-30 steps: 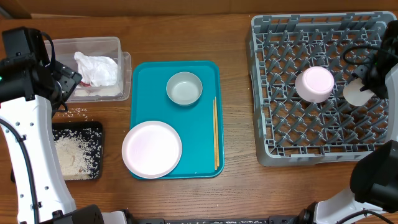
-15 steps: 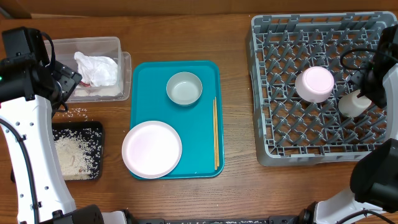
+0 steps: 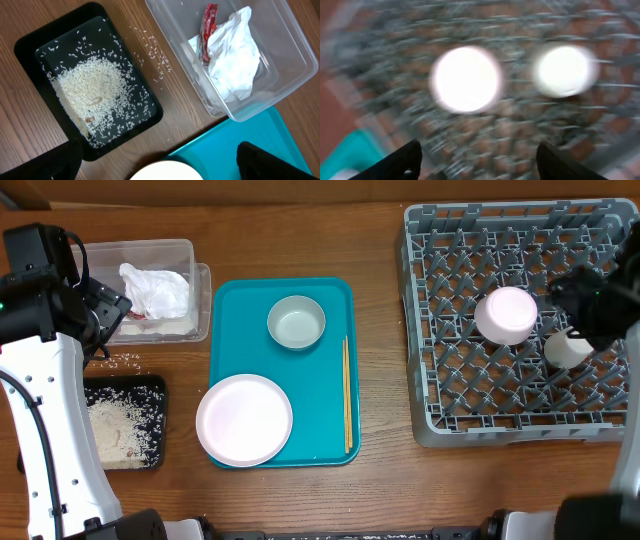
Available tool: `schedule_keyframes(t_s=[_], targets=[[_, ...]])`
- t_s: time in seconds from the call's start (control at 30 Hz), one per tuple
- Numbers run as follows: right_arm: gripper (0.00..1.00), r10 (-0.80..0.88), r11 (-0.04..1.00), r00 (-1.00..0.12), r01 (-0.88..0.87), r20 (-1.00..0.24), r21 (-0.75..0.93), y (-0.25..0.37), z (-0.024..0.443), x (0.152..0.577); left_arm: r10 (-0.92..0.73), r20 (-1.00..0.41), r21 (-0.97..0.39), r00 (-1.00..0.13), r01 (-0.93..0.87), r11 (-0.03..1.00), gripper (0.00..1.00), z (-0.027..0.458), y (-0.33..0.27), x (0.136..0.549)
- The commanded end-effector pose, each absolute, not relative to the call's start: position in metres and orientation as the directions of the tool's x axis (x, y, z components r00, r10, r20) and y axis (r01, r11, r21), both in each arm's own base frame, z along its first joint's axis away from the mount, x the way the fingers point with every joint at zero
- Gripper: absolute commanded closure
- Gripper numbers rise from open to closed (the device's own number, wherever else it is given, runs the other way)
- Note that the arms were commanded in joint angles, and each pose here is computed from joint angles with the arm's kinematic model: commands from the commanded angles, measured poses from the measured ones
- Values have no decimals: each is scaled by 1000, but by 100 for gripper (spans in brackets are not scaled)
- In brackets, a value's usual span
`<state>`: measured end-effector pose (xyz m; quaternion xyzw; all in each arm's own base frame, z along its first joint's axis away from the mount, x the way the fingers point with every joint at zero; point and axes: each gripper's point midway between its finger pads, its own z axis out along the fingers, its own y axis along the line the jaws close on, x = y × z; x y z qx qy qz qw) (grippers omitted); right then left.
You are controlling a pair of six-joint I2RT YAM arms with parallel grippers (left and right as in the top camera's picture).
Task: Sort waste into correct bins and load items into the dishwasher
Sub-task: 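Release the cup and move the right gripper back to the grey bowl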
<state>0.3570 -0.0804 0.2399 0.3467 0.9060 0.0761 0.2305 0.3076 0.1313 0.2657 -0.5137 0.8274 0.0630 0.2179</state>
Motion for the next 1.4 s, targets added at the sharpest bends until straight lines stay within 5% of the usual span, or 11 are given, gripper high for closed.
schedule_keyframes(t_s=[0.0, 0.23, 0.3, 0.73, 1.13, 1.37], targets=[[25, 541, 806, -754, 337, -373, 486, 9, 276, 365, -830, -423, -124, -363, -884, 450, 0, 265, 133, 309], [22, 219, 894, -874, 2, -434, 448, 149, 261, 362, -830, -423, -124, -363, -884, 450, 0, 265, 133, 309], [0, 122, 903, -884, -89, -451, 420, 191, 246, 359, -830, -423, -124, -363, -884, 450, 0, 265, 133, 309], [0, -78, 824, -918, -279, -388, 494, 338, 179, 336, -830, -423, -124, -363, -884, 450, 0, 265, 133, 309], [0, -130, 786, -899, -350, -418, 510, 374, 171, 326, -830, -423, -124, -363, -884, 450, 0, 265, 133, 309], [35, -130, 797, -886, -360, -445, 485, 385, 157, 333, -830, -423, -124, -363, -884, 450, 0, 265, 133, 309]])
